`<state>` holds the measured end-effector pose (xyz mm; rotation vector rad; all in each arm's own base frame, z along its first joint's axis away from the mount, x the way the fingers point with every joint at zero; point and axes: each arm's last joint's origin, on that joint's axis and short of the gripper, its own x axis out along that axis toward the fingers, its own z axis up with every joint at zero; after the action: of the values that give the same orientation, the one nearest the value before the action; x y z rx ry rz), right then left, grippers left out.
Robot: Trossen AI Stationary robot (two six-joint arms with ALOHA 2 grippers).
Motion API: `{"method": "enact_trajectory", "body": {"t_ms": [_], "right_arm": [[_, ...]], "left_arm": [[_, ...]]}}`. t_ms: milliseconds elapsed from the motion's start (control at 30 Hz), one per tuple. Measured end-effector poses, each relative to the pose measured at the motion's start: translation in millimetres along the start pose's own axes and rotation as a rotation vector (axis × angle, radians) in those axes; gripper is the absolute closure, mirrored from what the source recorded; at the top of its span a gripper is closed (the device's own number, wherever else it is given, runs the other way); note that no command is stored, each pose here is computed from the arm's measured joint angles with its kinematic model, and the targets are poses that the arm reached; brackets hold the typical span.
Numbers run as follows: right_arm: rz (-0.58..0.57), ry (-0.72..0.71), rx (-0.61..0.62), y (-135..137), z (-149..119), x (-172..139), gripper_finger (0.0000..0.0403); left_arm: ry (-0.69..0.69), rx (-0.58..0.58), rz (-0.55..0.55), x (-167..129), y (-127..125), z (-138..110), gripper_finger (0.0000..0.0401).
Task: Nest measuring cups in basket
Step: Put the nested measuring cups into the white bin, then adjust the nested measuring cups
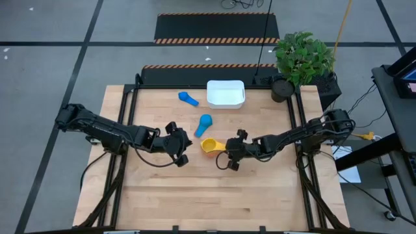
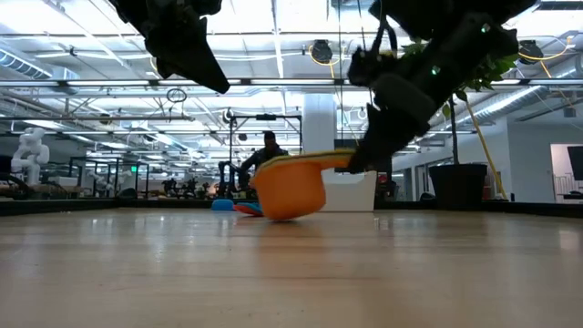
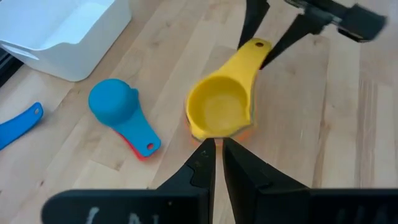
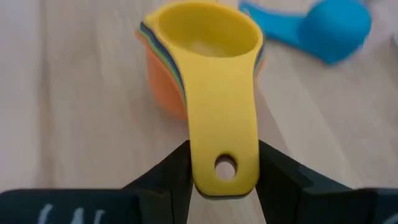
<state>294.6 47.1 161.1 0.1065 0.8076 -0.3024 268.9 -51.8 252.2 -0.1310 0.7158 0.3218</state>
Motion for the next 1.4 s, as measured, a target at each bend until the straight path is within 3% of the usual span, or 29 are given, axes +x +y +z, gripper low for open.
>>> {"method": "enact_trajectory", "body": {"t_ms": [267, 467, 733, 933, 1067, 1233, 1400], "right_arm": [[0.048, -0.125, -0.053, 23.1, 1.7, 5.1, 0.0307], [0.07, -0.042, -0.068, 25.9, -10.7, 18.6, 0.0332], [0.087, -0.04, -0.109, 31.3, -13.7, 18.1, 0.0351], [0.104, -0.04, -0.273, 34.4, -15.2, 15.5, 0.033], [0.172, -0.031, -0.314, 33.3, -12.9, 13.4, 0.0297], [0.277, -0.011, -0.367, 35.5, -13.7, 12.8, 0.0264], [0.341, -0.022, -0.446, 39.3, -14.3, 11.3, 0.0258]], "left_arm": [[0.0, 0.008, 0.0, 0.0, 0.0, 0.0, 0.0366], [-0.002, 0.007, -0.001, 0.0, -0.1, 0.2, 0.0366], [0.0, 0.007, 0.0, 0.0, 0.0, 0.0, 0.0366], [0.014, -0.009, 0.005, 2.9, -0.8, -1.7, 0.0366], [0.045, -0.028, -0.012, 10.5, -7.5, -6.6, 0.0366], [0.154, -0.069, -0.208, 29.0, -33.6, -19.8, 0.0366], [0.274, -0.112, -0.3, 55.5, -61.0, -43.5, 0.0366]]}}
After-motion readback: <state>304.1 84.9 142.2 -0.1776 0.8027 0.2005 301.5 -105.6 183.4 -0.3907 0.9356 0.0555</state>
